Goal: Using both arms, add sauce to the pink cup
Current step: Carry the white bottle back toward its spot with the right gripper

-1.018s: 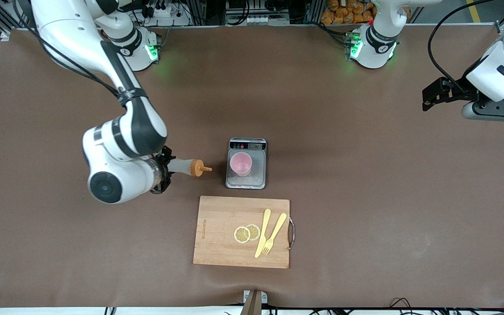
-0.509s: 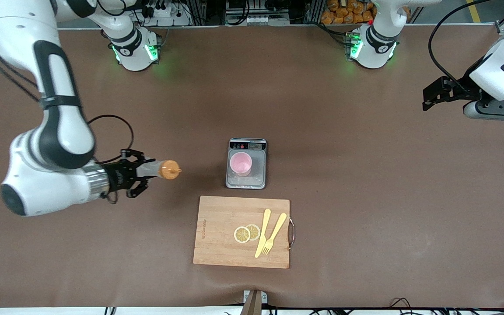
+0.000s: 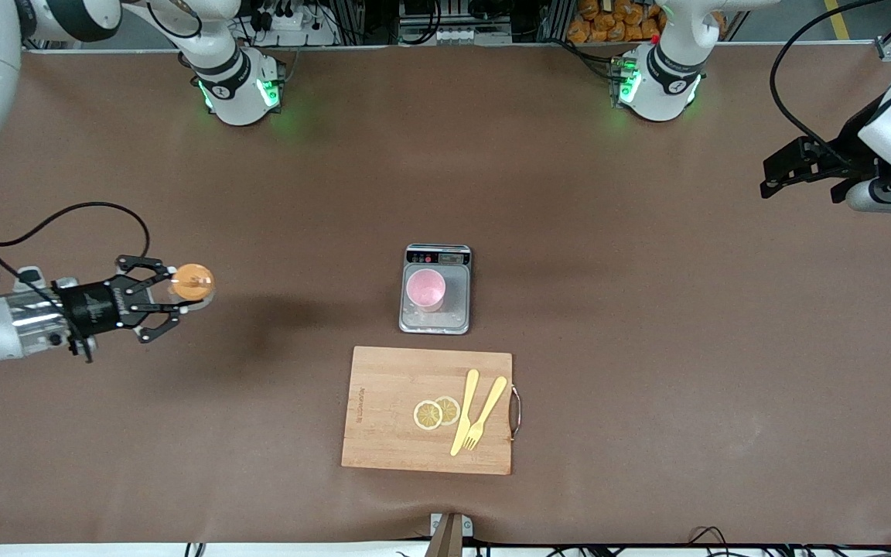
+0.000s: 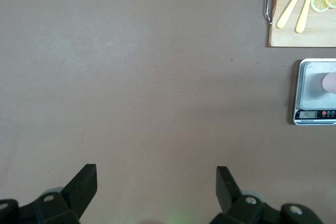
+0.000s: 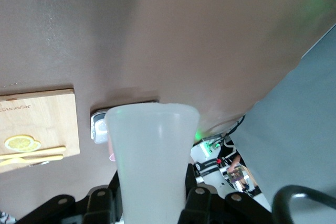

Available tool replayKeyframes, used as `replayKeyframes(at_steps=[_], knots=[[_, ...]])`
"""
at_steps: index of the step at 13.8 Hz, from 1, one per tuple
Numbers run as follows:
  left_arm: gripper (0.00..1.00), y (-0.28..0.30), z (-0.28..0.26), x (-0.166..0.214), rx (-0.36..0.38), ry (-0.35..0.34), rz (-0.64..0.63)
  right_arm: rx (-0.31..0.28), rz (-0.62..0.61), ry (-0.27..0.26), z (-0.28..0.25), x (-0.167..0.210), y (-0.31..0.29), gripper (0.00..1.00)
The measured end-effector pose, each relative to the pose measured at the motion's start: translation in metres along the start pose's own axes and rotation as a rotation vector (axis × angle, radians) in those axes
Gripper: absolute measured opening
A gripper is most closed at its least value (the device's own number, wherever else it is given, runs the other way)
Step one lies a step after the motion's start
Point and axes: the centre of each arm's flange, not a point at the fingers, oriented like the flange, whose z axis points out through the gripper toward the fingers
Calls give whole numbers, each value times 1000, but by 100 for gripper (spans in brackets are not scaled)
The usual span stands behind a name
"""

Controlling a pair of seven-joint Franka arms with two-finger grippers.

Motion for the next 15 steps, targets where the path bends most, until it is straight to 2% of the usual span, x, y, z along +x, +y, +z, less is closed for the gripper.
replayKeyframes(at_steps=[4, 9, 12, 15], knots=[[100, -5, -10, -3, 0, 31, 64, -13, -86, -94, -9, 71, 19, 46], [100, -25, -11, -2, 2, 34, 137, 18, -140, -228, -7, 186, 40, 46], [100, -39, -12, -2, 3, 35, 158, 33, -163, -285, 4, 233, 46, 46], [100, -29, -10, -2, 6, 31, 179, 46, -189, -330, 17, 270, 52, 46]])
